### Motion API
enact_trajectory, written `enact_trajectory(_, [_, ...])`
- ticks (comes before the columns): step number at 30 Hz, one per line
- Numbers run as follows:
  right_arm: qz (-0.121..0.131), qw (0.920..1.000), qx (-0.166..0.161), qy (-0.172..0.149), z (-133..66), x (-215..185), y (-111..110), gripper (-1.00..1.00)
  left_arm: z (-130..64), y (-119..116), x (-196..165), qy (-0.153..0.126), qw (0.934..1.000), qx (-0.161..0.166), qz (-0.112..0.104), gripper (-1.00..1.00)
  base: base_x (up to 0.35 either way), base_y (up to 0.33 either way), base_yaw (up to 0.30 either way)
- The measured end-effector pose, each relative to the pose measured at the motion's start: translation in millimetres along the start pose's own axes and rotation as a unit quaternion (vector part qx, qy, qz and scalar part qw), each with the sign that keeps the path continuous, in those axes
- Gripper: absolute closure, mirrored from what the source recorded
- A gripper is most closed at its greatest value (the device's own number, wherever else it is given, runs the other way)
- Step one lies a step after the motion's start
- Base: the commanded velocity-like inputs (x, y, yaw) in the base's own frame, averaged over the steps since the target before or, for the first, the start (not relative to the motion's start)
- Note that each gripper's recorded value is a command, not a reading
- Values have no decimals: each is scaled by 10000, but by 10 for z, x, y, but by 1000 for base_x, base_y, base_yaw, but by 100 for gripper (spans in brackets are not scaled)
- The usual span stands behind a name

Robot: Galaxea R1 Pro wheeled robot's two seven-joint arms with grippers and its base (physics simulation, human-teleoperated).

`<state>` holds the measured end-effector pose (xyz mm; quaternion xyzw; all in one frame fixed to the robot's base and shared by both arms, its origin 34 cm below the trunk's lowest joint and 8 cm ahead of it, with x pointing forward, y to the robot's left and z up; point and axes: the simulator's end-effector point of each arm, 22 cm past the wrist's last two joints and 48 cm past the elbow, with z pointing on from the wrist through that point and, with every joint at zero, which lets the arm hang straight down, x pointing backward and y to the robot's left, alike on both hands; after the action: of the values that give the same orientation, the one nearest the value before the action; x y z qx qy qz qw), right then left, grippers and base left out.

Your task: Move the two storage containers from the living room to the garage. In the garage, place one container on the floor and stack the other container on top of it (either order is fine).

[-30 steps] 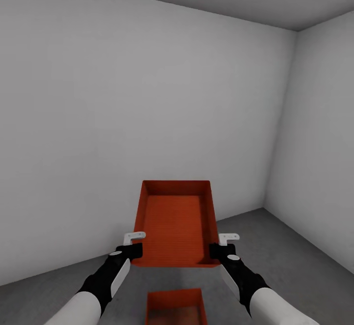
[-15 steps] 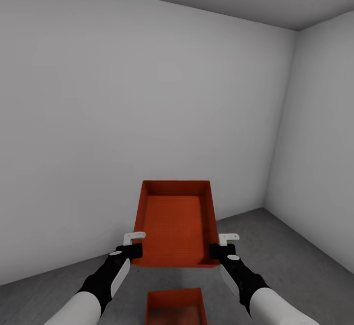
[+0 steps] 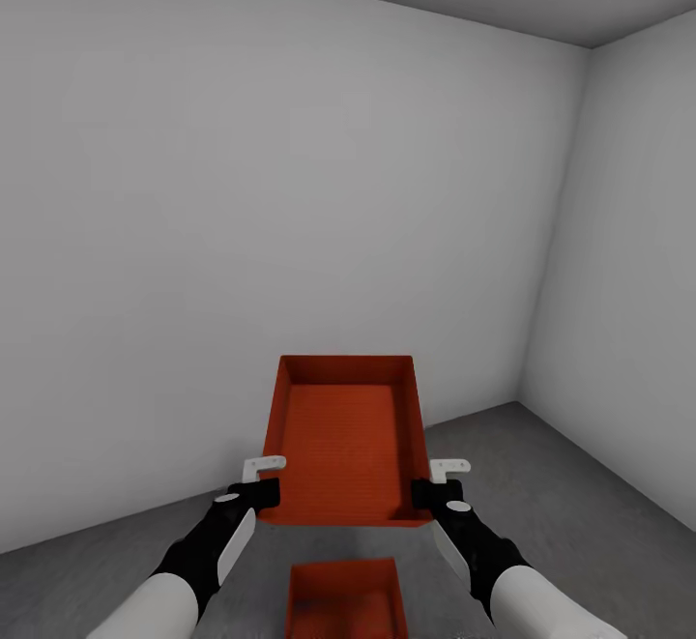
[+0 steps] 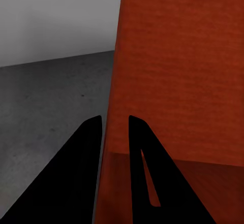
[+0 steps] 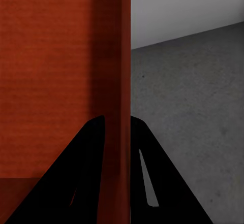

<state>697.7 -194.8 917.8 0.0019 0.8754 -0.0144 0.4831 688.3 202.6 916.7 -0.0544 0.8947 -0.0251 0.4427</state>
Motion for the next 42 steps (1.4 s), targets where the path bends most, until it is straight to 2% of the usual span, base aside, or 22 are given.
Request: enact_trajectory(42, [-14,9995,-7,324,149,362,1,100,176,33,344,319,9995,-40,-5,100,0,0,0])
